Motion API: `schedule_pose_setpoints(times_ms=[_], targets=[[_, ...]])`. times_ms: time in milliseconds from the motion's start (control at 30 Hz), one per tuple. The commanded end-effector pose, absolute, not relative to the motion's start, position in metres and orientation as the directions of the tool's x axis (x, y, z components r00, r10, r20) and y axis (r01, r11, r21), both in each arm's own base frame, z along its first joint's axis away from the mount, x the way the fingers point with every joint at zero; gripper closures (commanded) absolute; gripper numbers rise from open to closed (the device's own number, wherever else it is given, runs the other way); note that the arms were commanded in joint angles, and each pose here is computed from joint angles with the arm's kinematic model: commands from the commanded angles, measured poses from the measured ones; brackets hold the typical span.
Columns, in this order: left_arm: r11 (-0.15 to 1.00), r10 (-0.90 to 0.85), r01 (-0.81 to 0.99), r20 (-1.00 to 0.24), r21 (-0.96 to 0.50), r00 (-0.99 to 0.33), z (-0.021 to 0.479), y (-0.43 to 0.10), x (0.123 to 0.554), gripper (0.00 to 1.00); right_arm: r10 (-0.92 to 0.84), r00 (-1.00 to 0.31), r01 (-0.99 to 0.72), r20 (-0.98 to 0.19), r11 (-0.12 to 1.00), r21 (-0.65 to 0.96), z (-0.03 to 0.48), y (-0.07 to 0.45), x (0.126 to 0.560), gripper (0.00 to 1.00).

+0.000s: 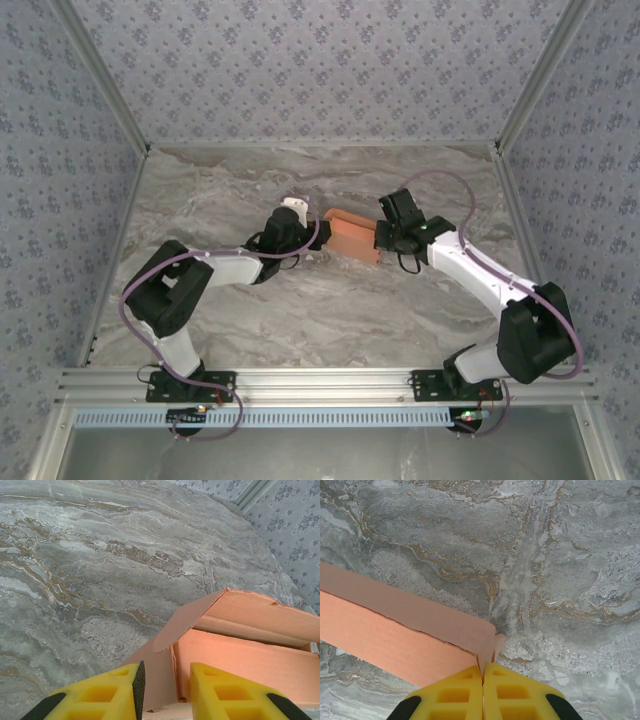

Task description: Fold the paper box

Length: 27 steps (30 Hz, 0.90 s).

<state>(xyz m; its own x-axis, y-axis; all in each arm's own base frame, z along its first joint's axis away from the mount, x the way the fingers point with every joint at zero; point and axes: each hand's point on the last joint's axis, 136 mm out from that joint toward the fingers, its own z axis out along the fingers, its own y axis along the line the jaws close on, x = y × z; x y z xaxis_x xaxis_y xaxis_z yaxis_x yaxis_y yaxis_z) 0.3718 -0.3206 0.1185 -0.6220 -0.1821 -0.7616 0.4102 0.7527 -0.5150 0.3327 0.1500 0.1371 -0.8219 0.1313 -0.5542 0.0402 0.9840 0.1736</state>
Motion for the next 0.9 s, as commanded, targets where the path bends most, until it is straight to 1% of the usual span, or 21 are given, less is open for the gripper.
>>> schedule_pose_setpoints(times_ms=[0, 733, 867], targets=[[0.799, -0.124, 0.360, -0.718, -0.482, -0.685, 0.087, -0.314, 0.362, 0.70, 0.150, -0.815, 0.040, -0.560, 0.978, 0.203, 0.149, 0.160, 0.337, 0.91], [0.805, -0.120, 0.356, -0.718, -0.474, -0.685, 0.085, -0.314, 0.360, 0.70, 0.196, -0.816, 0.057, -0.544, 0.963, 0.262, 0.146, 0.171, 0.341, 0.92], [0.819, -0.115, 0.341, -0.715, -0.462, -0.690, 0.082, -0.311, 0.361, 0.70, 0.217, -0.815, 0.069, -0.538, 0.957, 0.281, 0.150, 0.166, 0.344, 0.93]])
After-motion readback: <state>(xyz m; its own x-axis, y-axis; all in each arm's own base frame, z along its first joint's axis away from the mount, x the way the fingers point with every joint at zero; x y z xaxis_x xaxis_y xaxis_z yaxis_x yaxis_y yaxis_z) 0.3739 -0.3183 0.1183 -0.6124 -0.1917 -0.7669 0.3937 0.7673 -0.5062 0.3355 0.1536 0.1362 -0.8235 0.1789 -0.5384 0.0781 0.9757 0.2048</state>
